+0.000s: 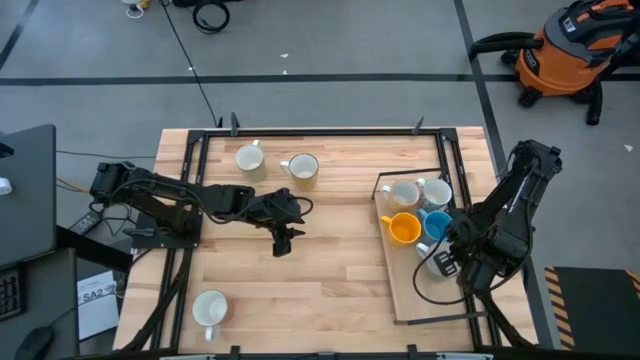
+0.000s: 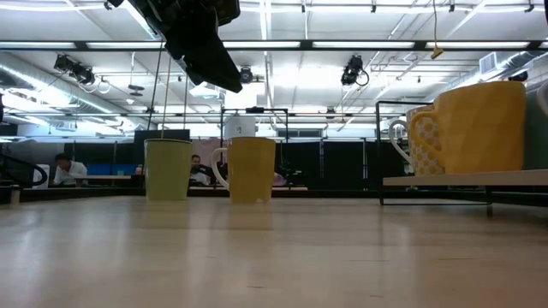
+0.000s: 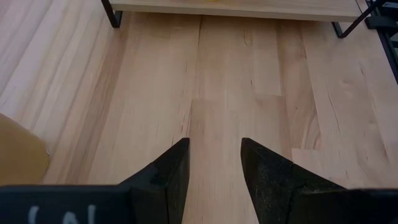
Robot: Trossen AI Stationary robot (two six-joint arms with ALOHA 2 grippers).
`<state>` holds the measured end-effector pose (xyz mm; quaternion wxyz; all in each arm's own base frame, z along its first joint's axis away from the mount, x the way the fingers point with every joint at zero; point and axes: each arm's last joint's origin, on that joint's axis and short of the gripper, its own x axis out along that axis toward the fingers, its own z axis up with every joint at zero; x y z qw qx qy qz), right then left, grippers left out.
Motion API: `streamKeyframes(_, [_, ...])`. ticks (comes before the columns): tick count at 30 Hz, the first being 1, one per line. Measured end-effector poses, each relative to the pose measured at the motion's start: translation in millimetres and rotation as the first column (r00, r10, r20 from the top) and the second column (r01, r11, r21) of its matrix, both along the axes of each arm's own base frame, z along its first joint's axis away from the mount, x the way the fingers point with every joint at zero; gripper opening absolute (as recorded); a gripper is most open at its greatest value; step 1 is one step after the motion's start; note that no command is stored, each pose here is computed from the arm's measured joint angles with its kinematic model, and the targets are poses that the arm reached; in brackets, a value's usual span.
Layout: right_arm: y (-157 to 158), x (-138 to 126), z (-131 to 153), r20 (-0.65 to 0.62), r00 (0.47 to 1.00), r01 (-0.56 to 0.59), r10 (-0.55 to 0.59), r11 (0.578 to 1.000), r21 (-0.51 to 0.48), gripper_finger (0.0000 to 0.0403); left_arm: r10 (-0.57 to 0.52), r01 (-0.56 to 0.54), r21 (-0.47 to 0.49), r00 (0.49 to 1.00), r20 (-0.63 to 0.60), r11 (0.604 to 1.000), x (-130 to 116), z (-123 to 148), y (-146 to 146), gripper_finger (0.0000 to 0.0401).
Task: Place coffee mugs
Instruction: Put the blue white mug on the shelf
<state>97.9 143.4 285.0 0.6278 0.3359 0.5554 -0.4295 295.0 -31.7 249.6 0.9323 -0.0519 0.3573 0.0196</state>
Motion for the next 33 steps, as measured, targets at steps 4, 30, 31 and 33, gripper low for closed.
streamKeyframes(4, [0.0,0.0,0.0,0.000,1.000,0.000,0.000,1.000,0.000,0.0051,0.000,0.000,0.000,1.000,0.000,1.000,0.0,0.0,0.0,0.0151])
streamKeyframes(30, [-0.3,0.1,0.2,0.007,1.000,0.002,-0.002,1.000,-0.004,0.0125,0.000,0.000,0.000,1.000,0.000,1.000,0.0,0.0,0.0,0.0151])
streamKeyframes(31, [-0.3,0.1,0.2,0.006,1.000,-0.002,0.002,1.000,-0.004,0.0129,0.000,0.000,0.000,1.000,0.000,1.000,0.0,0.0,0.0,0.0151])
streamKeyframes(33, [-0.3,0.1,0.1,0.004,1.000,-0.004,0.004,1.000,-0.003,0.0133,0.000,0.000,0.000,1.000,0.000,1.000,0.0,0.0,0.0,0.0151])
